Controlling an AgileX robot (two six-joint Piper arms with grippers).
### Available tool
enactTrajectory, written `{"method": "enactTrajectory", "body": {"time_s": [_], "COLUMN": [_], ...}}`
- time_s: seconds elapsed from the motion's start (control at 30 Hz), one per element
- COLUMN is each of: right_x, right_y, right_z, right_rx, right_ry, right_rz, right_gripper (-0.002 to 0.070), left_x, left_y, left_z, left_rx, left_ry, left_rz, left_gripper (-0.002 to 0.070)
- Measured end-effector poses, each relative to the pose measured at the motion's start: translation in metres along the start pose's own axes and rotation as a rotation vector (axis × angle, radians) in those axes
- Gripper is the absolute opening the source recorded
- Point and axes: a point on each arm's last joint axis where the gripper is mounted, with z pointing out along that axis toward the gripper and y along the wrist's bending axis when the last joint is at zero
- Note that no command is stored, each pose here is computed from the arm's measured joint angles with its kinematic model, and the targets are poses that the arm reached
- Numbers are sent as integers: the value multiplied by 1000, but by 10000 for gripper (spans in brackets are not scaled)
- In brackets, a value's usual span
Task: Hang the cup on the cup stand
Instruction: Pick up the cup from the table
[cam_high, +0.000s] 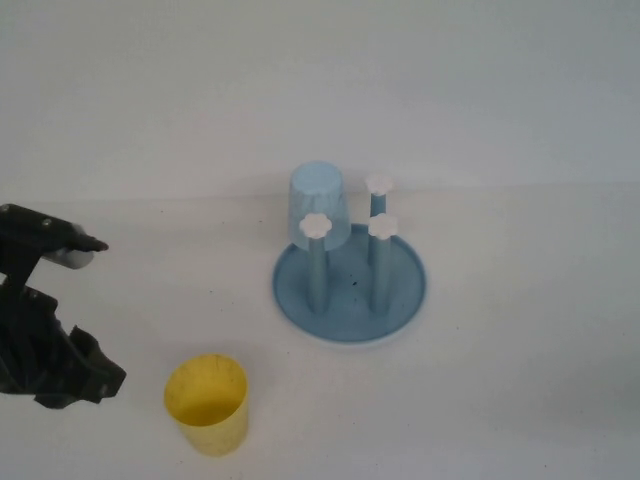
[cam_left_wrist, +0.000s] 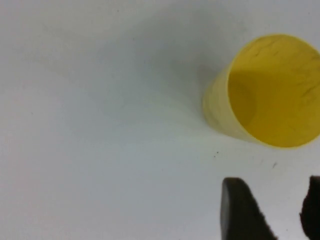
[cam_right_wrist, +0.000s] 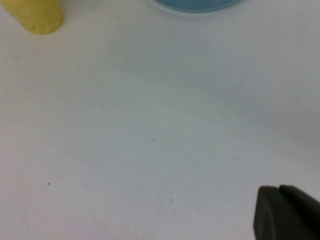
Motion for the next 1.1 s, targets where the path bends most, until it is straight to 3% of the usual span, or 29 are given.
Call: {"method": "enactTrajectory", "body": {"time_s": [0.1, 0.3, 0.6, 0.83, 0.97, 1.1], "right_x": [-2, -3, -3, -3, -3, -3], "right_y": [5, 7, 8, 8, 8, 8], "right_z": [0, 0, 0, 0, 0, 0], "right_rx": [-52, -80, -82, -82, -82, -82], "right_ry": [-22, -39, -41, -41, -41, -42], "right_rz": [-46, -74, -83, -85, -89, -99], "right_gripper": [-1, -1, -1, -1, -1, -1], "left_x": [-5, -26, -58, -52, -49, -49], "left_y": [9, 21, 9, 11, 16, 14], "left_z": [17, 37, 75, 119, 141, 148], "left_rx": [22, 70, 95, 65, 79, 121], "left_ry": [54, 95, 193, 342, 359, 356], "left_rz": [-18, -37, 55, 129, 97, 49], "left_gripper": [382, 392, 392, 381, 272, 58]}}
